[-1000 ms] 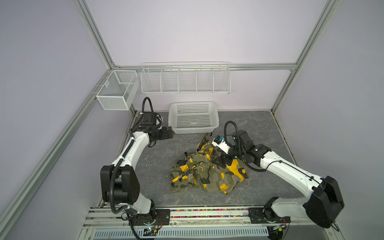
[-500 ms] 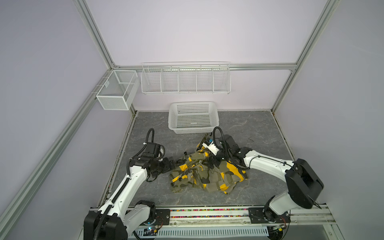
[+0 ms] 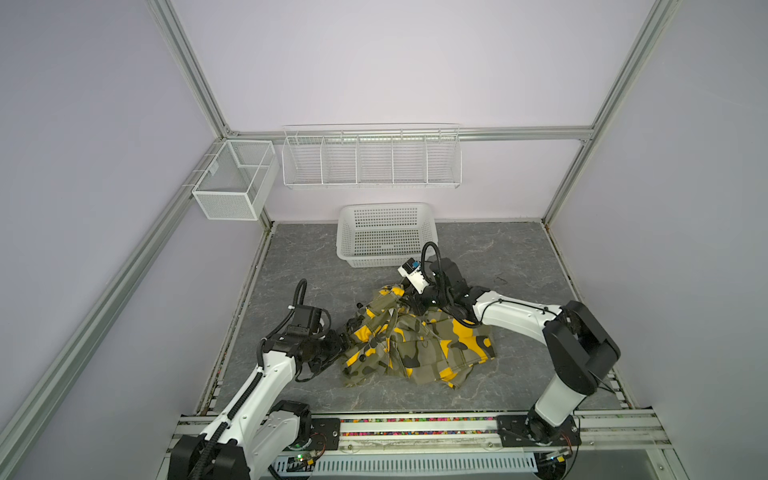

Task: Fold and stack the trousers
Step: 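Grasp the trousers waistband with the left gripper beside the right gripper, then lift the waistband with both grippers, spreading it open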

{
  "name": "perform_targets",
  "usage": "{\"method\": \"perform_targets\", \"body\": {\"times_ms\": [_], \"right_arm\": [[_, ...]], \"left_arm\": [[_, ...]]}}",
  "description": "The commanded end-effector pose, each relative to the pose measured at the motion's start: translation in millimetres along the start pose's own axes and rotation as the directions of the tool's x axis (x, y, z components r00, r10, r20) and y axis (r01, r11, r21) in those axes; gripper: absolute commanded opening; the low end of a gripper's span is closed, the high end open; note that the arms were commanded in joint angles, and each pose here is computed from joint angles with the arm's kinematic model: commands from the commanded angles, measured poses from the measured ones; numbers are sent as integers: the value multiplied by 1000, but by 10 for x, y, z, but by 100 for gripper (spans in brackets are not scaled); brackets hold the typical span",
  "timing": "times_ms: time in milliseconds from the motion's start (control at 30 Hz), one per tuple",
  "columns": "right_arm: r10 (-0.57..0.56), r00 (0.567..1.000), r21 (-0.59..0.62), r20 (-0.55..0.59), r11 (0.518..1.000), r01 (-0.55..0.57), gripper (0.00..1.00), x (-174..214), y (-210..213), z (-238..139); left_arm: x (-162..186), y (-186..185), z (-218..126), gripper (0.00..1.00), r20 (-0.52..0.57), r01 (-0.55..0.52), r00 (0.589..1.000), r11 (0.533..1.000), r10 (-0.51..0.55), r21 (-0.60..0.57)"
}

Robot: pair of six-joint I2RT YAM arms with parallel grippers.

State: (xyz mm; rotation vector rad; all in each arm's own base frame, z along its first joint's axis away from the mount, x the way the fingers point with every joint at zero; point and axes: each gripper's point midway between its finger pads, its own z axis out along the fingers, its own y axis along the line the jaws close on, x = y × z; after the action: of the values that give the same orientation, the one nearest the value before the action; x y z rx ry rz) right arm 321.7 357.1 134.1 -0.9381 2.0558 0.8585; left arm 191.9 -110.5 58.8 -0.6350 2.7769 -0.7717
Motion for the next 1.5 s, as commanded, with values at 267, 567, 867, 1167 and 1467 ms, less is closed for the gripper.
{"method": "perform_targets", "body": {"times_ms": [267, 567, 867, 1167, 1467], "right_arm": [[4, 1000, -44, 13, 999, -4, 10, -37, 57, -123], [-5, 998, 24, 58, 1000, 4, 9, -208, -109, -413], [-117, 969, 174, 217, 982, 79, 9, -1047, -308, -1332], [-333, 886, 369, 321, 906, 207, 8, -1820, -194, -2354], [-332, 873, 200, 357, 940, 276, 9, -1781, 152, -2084]], "left_arm": [[-213, -442, 264, 34, 20, -8, 1000, 978, 4, 209], [-574, -965, -25, 0, 114, -104, 991, 958, 75, 268], [-838, -2054, -771, 0, 234, -289, 949, 874, 210, 390], [-922, -2984, -1400, 0, 350, -459, 883, 733, 313, 502], [-940, -3072, -1126, 0, 366, -476, 876, 691, 316, 544]]}}
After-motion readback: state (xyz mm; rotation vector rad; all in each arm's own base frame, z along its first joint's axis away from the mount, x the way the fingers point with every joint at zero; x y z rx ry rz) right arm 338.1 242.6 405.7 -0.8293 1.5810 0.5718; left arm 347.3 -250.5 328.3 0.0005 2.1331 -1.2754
